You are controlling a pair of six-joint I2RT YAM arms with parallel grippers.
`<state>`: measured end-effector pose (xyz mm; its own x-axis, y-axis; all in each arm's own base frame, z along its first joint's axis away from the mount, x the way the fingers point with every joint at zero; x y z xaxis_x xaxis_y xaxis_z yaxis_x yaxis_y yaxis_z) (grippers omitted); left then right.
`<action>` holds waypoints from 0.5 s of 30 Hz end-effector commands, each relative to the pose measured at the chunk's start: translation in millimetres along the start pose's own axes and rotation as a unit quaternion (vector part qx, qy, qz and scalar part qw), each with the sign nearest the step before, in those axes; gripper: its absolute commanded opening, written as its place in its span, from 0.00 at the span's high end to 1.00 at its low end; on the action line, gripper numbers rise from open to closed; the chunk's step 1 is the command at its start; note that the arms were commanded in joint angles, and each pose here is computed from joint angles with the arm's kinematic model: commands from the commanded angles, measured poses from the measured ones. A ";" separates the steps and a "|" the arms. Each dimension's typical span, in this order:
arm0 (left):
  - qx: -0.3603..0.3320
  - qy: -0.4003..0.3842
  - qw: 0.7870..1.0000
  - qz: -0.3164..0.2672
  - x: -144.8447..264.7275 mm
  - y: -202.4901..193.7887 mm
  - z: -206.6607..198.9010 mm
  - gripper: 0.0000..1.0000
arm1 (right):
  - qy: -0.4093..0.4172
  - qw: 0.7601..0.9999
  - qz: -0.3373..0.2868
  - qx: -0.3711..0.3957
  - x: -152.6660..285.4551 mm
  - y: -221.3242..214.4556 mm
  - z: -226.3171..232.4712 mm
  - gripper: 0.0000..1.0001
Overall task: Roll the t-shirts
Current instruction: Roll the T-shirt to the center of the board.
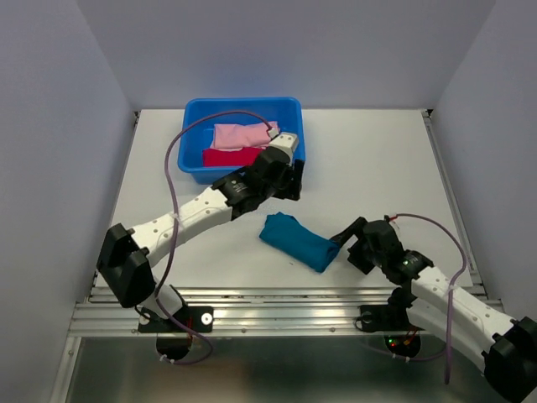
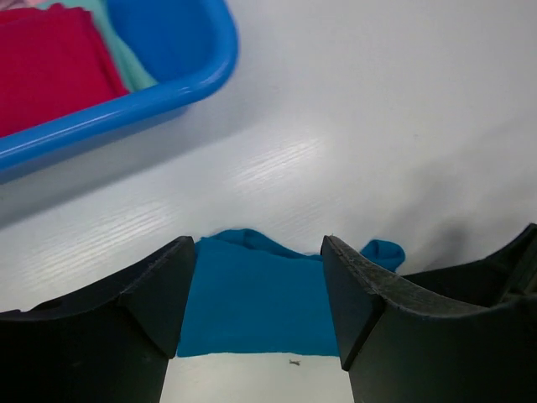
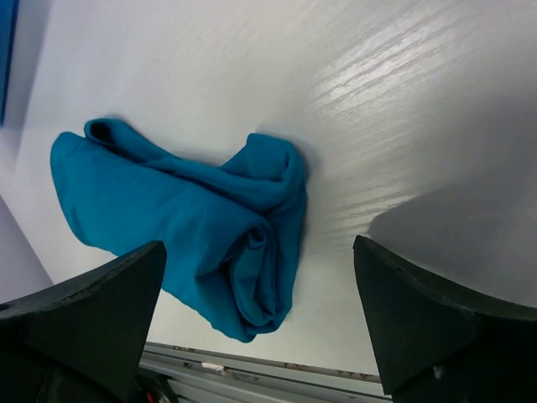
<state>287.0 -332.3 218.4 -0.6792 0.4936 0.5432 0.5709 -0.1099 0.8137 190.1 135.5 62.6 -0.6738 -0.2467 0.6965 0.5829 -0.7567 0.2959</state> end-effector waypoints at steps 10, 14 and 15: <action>0.092 0.032 0.994 0.049 22.9 -46.1 91.7 0.27 | 0.019 0.998 0.048 0.028 -24.9 -27.4 7.0 0.30; 0.106 0.016 0.992 0.074 23.9 -62.6 97.0 0.27 | 0.012 0.998 0.024 0.051 -30.6 -19.7 4.6 0.42; 0.104 0.012 0.991 0.079 25.3 -68.6 97.1 0.27 | 0.004 0.998 0.019 0.055 -33.2 -17.3 6.2 0.52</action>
<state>288.1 -224.0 146.0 -0.6057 0.3817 0.6981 0.7518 -0.0129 0.6593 195.8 162.6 41.4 -0.6276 -0.3176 0.7108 0.6668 -0.6906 0.2802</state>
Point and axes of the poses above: each gripper's point midway between its finger pads, its own x axis back along the fingers, its own z axis along the line the jaws close on, y = z × x, the point moved 1 cm from there along x, back along the fingers, and after that the axes turned 1 degree about -x, right-handed, at the moved point
